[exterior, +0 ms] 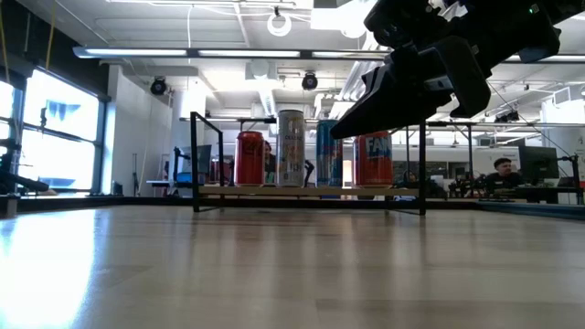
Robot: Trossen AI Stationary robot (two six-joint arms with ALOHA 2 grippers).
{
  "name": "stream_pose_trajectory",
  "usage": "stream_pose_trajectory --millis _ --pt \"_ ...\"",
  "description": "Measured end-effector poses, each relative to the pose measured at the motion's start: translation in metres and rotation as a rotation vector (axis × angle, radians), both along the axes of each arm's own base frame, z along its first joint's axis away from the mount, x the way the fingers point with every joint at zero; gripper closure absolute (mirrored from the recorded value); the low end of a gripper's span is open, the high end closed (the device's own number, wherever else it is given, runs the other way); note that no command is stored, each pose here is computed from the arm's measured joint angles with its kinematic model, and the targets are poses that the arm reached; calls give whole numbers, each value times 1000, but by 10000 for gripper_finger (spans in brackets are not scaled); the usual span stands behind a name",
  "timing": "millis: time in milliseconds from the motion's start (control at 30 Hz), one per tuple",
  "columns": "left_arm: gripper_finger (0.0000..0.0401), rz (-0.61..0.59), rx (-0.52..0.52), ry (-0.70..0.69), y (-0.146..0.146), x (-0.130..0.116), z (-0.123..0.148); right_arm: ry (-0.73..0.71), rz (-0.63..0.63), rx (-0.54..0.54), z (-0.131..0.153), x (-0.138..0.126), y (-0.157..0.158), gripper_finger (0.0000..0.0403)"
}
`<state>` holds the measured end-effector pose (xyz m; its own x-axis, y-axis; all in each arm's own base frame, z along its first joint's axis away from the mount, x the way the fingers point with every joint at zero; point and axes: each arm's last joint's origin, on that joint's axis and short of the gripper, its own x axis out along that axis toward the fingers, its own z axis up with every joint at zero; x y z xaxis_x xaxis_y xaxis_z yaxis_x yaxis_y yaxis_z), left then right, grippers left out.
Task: Place canned beverage on shelf
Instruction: Put the red black soda can on the shelf aligned with the other red black soda can
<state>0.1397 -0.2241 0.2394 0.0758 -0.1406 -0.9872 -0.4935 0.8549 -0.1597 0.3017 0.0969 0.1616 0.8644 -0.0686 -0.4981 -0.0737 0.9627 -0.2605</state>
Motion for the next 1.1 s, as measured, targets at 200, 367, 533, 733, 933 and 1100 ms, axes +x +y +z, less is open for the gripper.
stream_pose_trajectory --millis 200,367,533,733,933,1100 --pt "401 -48 106 -84 11 10 0 1 0 -1 0 0 0 403" --pt "401 -56 83 -38 18 19 0 1 0 -1 0 0 0 403" --pt "401 16 -66 99 9 15 10 1 0 -1 0 0 0 403" --pt "401 127 -37 178 4 -4 1 1 1 -3 0 0 0 403" --pt "401 176 120 120 17 -12 -31 3 4 -9 0 0 0 403" --pt "401 191 222 -14 26 -11 -46 6 1 -4 0 0 0 403"
